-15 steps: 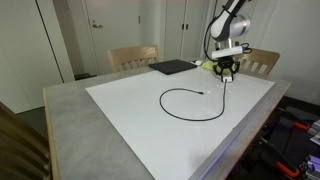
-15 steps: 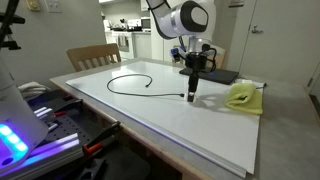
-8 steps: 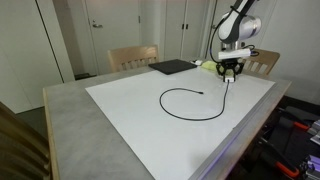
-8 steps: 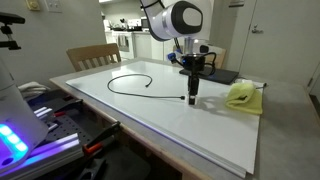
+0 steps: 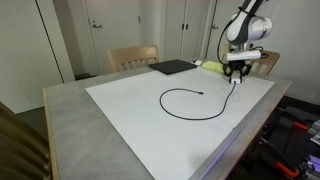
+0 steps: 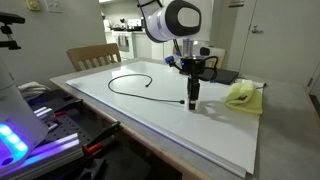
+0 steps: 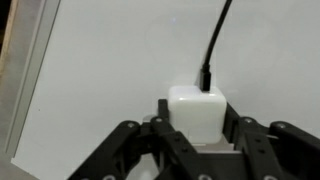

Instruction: Straighten the cable

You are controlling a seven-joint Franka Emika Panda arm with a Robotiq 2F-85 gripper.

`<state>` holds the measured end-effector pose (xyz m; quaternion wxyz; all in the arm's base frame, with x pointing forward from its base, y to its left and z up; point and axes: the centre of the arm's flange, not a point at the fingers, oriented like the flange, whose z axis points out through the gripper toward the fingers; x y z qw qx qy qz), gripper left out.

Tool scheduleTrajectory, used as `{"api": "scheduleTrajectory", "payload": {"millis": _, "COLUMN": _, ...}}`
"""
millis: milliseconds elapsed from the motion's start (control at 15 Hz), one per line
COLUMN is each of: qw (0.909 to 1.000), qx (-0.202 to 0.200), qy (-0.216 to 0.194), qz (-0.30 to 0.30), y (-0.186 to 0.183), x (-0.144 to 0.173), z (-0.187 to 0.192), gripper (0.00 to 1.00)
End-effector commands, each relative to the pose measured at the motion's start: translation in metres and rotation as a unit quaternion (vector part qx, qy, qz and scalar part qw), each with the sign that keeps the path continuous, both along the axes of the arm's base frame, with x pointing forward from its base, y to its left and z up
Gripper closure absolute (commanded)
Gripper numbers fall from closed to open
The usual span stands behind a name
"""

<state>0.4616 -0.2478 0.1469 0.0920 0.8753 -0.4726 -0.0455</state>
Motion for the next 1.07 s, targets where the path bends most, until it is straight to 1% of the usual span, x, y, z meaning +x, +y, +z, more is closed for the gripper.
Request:
{"api": "scheduleTrajectory", "payload": {"millis": 0, "qw": 0.9999, "qx": 0.013, "qy": 0.008, "qz": 0.001, "y": -0.005, "x": -0.032, "z": 0.002, "gripper": 0.74}}
{"api": "scheduleTrajectory", "payload": {"millis": 67, "qw": 0.9998, "qx": 0.012, "qy": 0.014, "qz": -0.001, "y": -0.005, "x": -0.035, "z": 0.005, "gripper": 0.40}}
{"api": "scheduleTrajectory", "payload": {"millis": 133, "qw": 0.9998, "qx": 0.010, "qy": 0.019, "qz": -0.004, "y": -0.007, "x": -0.037, "z": 0.005, "gripper": 0.23}}
{"api": "scheduleTrajectory", "payload": {"millis": 267, "qw": 0.9995, "qx": 0.007, "qy": 0.030, "qz": -0.008, "y": -0.008, "x": -0.037, "z": 0.008, "gripper": 0.09}}
{"api": "scheduleTrajectory", "payload": {"millis": 333, "qw": 0.9994, "qx": 0.009, "qy": 0.034, "qz": 0.002, "y": -0.006, "x": -0.033, "z": 0.012, "gripper": 0.01}}
{"api": "scheduleTrajectory", "payload": {"millis": 533, "qw": 0.9978, "qx": 0.009, "qy": 0.060, "qz": 0.025, "y": 0.007, "x": -0.015, "z": 0.021, "gripper": 0.00}}
{"api": "scheduleTrajectory", "payload": {"millis": 733, "qw": 0.9920, "qx": 0.014, "qy": 0.108, "qz": 0.065, "y": 0.031, "x": 0.014, "z": 0.041, "gripper": 0.00}}
{"api": "scheduleTrajectory", "payload": {"millis": 867, "qw": 0.9849, "qx": 0.011, "qy": 0.150, "qz": 0.085, "y": 0.047, "x": 0.038, "z": 0.052, "gripper": 0.00}}
{"api": "scheduleTrajectory", "payload": {"millis": 1000, "qw": 0.9717, "qx": 0.017, "qy": 0.203, "qz": 0.120, "y": 0.066, "x": 0.061, "z": 0.055, "gripper": 0.00}}
